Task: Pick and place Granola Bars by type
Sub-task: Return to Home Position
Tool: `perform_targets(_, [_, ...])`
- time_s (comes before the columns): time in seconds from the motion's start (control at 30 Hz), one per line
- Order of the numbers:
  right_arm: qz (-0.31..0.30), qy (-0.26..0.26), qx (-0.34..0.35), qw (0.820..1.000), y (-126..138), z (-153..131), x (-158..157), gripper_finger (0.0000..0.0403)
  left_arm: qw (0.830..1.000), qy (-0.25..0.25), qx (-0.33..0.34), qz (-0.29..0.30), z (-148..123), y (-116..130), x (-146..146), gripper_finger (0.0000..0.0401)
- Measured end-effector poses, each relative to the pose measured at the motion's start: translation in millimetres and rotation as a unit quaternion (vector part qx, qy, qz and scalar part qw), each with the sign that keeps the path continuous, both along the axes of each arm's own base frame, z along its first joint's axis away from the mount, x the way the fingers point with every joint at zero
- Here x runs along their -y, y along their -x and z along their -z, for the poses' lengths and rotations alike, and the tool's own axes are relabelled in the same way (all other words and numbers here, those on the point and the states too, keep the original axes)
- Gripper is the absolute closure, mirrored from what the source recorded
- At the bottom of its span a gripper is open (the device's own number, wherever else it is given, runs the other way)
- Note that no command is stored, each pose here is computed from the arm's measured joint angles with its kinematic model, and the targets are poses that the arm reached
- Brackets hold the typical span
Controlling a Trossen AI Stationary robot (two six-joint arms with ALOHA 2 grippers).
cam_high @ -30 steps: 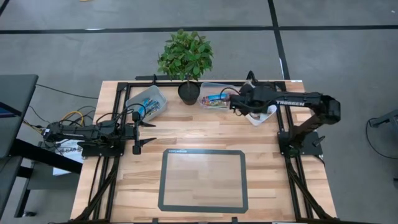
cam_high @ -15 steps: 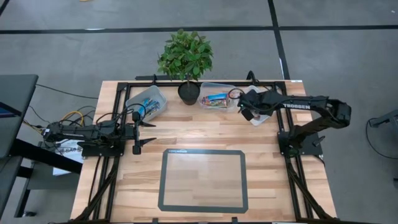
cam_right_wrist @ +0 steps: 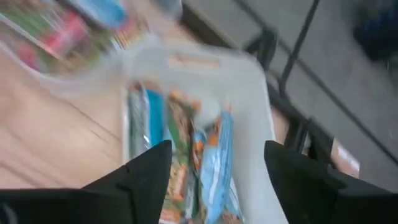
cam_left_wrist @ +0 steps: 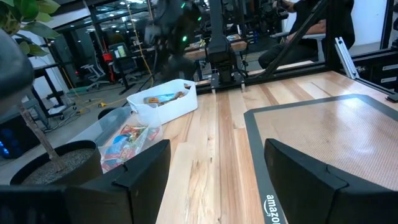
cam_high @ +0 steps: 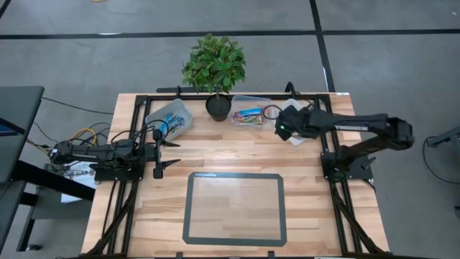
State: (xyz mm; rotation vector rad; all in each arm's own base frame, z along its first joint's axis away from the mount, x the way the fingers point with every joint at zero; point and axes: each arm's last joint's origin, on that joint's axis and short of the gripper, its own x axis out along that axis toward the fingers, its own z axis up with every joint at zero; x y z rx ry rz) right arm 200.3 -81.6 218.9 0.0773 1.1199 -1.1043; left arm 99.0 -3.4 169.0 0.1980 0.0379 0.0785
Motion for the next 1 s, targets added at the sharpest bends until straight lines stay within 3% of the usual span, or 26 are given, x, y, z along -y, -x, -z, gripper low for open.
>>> perform_targets(0.13, [-0.081,0.044,0.045,0.995,0.6,-18.5,-27.4,0.0148,1.0,0.0,0.0,0.0,0.0,0.0,0.0,0.0148])
perform_targets(0.23, [-0.208,0.016,0.087,0.974,1.4,-21.6,-49.5,0.0147,1.0,0.0,0.0,0.0,0.0,0.0,0.0,0.0148])
perform_targets(0.37, [-0.378,-0.079,0.196,0.901,-0.9,-14.9,-72.7,0.0147,1.0,0.0,0.0,0.0,0.0,0.0,0.0,0.0148])
perform_targets(0.47, [-0.45,-0.111,0.275,0.843,2.9,-3.4,-82.7,0.0147,1.0,0.0,0.0,0.0,0.0,0.0,0.0,0.0148])
perform_targets(0.53, [-0.468,-0.099,0.307,0.823,8.7,7.1,-85.8,0.0147,1.0,0.0,0.0,0.0,-0.1,0.0,0.0,0.0148])
perform_targets(0.67, [-0.45,-0.049,0.352,0.819,25.4,31.2,-83.6,0.0147,1.0,0.0,0.0,0.0,0.0,0.0,0.0,0.0148])
perform_targets(0.77, [-0.427,-0.061,0.411,0.803,36.0,42.1,-86.2,0.0147,1.0,0.0,0.0,0.0,0.0,0.0,0.0,0.0148])
perform_targets(0.87, [-0.46,-0.053,0.428,0.776,44.0,46.9,-91.0,0.0147,1.0,0.0,0.0,0.0,0.0,0.0,0.0,0.0148])
perform_targets(1.0, [-0.531,-0.069,0.432,0.726,49.9,45.9,-96.3,0.0147,1.0,0.0,0.0,0.0,0.0,0.0,0.0,0.0148])
